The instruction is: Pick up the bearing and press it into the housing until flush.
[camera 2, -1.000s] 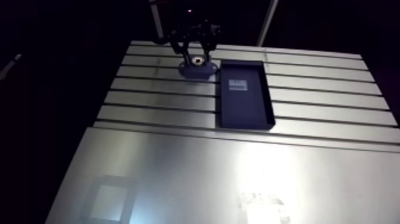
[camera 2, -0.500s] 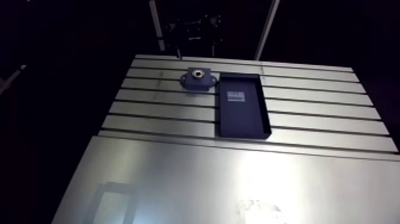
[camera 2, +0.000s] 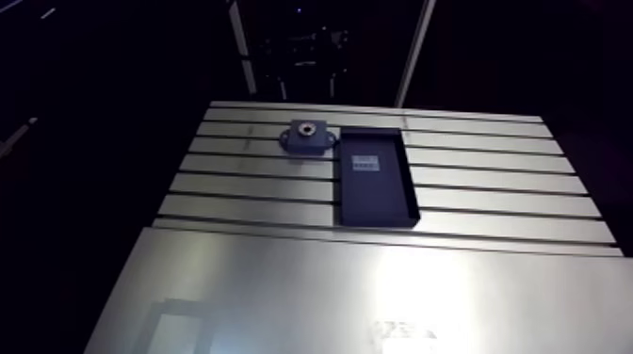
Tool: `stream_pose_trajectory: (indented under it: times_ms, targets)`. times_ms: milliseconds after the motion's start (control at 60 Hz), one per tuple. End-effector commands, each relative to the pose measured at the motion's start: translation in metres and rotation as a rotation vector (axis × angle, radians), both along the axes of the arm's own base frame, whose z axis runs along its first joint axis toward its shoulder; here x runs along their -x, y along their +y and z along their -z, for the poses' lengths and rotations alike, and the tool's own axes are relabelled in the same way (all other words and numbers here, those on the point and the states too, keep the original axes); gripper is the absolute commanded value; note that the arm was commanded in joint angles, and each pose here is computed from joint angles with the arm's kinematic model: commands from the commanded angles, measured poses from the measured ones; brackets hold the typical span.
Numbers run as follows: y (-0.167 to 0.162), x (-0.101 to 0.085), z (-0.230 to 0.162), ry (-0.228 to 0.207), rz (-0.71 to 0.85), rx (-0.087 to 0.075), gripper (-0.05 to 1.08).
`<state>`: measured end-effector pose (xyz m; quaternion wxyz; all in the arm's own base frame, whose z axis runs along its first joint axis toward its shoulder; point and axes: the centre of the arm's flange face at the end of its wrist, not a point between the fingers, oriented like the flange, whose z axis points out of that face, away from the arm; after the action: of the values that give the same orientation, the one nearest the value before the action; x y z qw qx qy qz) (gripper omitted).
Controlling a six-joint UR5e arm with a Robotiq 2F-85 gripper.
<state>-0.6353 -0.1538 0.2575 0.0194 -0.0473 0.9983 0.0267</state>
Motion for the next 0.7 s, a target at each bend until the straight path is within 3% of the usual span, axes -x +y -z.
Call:
stream_pose_trajectory:
  times_ms: [17,117,700]
  targets:
    - [0.005,0.002,0.005,-0.005,0.034,0.02,1.01]
    - [0.005,0.002,0.007,-0.007,0.041,0.033,1.06]
    - [0.003,0.004,0.02,-0.033,0.039,0.029,1.08]
